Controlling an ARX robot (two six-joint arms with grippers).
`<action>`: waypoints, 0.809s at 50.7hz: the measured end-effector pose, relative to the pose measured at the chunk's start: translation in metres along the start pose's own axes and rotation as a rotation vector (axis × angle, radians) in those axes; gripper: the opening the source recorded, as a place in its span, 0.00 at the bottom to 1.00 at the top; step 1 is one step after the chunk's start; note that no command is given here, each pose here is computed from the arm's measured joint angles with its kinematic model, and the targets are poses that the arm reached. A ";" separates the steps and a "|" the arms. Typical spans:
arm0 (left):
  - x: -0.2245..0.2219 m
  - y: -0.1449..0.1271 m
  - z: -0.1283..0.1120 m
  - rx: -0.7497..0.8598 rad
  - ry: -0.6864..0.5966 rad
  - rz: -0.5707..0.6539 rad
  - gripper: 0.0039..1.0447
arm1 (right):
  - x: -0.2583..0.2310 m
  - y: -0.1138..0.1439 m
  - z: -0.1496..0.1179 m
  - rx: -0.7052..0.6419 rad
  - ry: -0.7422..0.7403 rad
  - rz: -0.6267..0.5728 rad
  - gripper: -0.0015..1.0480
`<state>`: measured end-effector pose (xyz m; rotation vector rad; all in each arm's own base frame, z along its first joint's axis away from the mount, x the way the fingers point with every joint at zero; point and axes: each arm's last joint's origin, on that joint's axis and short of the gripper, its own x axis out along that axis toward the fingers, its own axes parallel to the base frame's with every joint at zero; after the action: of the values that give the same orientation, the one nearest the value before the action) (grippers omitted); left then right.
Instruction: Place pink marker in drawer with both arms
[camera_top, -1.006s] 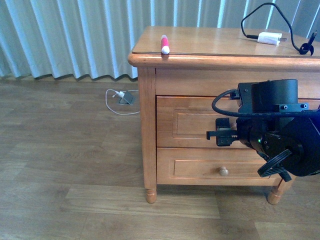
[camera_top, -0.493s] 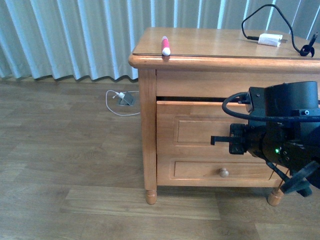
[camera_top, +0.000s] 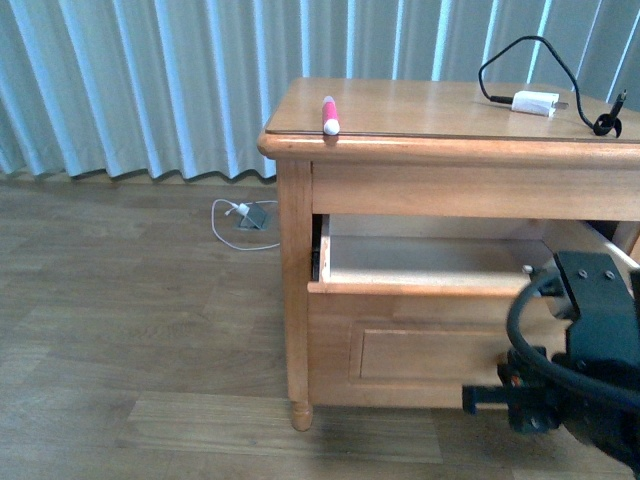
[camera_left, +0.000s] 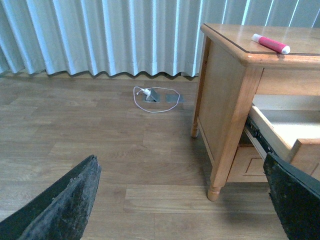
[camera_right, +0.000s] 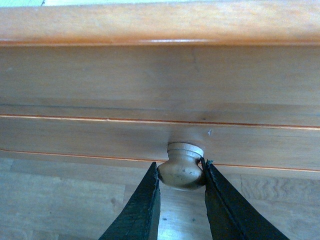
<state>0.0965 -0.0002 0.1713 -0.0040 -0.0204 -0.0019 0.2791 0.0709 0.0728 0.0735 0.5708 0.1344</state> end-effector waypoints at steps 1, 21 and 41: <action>0.000 0.000 0.000 0.000 0.000 0.000 0.95 | -0.005 0.000 -0.003 -0.002 0.004 0.003 0.20; 0.000 0.000 0.000 0.000 0.000 0.000 0.95 | -0.076 -0.001 0.003 0.046 -0.057 0.071 0.76; 0.000 0.000 0.000 0.000 0.000 0.000 0.95 | -0.172 -0.021 0.043 0.072 -0.127 0.124 0.92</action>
<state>0.0965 -0.0002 0.1713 -0.0040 -0.0204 -0.0019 0.1614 0.0239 0.1984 0.1867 0.4441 0.2282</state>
